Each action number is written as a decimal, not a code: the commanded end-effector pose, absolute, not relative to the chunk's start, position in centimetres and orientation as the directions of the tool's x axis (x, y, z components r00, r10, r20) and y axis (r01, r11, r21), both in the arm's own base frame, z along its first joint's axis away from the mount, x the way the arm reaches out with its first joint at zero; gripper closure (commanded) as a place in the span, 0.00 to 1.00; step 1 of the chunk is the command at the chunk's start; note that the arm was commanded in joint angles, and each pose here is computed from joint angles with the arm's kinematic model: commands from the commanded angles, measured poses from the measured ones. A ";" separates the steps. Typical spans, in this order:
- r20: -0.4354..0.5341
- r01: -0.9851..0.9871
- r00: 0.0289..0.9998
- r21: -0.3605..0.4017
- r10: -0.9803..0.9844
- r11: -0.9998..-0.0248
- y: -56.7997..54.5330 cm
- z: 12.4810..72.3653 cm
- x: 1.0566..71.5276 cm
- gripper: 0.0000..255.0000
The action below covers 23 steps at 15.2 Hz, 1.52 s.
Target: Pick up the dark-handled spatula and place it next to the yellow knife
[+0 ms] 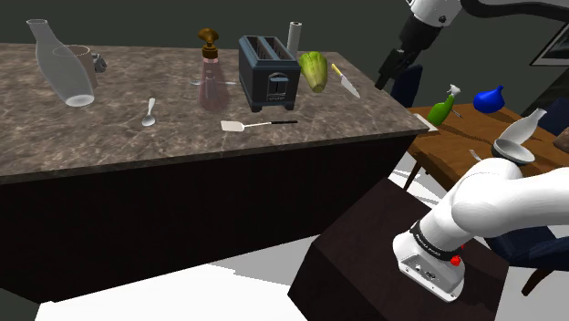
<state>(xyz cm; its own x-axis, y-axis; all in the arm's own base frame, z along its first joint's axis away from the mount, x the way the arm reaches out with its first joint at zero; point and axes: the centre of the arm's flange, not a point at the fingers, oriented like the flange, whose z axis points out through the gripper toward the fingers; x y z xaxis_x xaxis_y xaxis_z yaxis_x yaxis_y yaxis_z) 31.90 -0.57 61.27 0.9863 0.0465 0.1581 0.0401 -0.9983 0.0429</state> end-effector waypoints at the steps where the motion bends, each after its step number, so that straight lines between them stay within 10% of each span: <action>1: 0.158 0.040 0.986 0.043 0.046 -0.998 -0.6 61.3 31.9 0.00; 23: 0.000 0.704 0.710 0.042 0.705 -0.709 7.3 48.1 57.8 0.00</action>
<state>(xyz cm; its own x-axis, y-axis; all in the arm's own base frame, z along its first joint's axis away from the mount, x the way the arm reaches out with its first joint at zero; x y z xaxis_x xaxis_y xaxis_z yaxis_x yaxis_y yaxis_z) 56.89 6.39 48.76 0.7345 0.6786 0.0070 0.6777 -0.7340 0.0448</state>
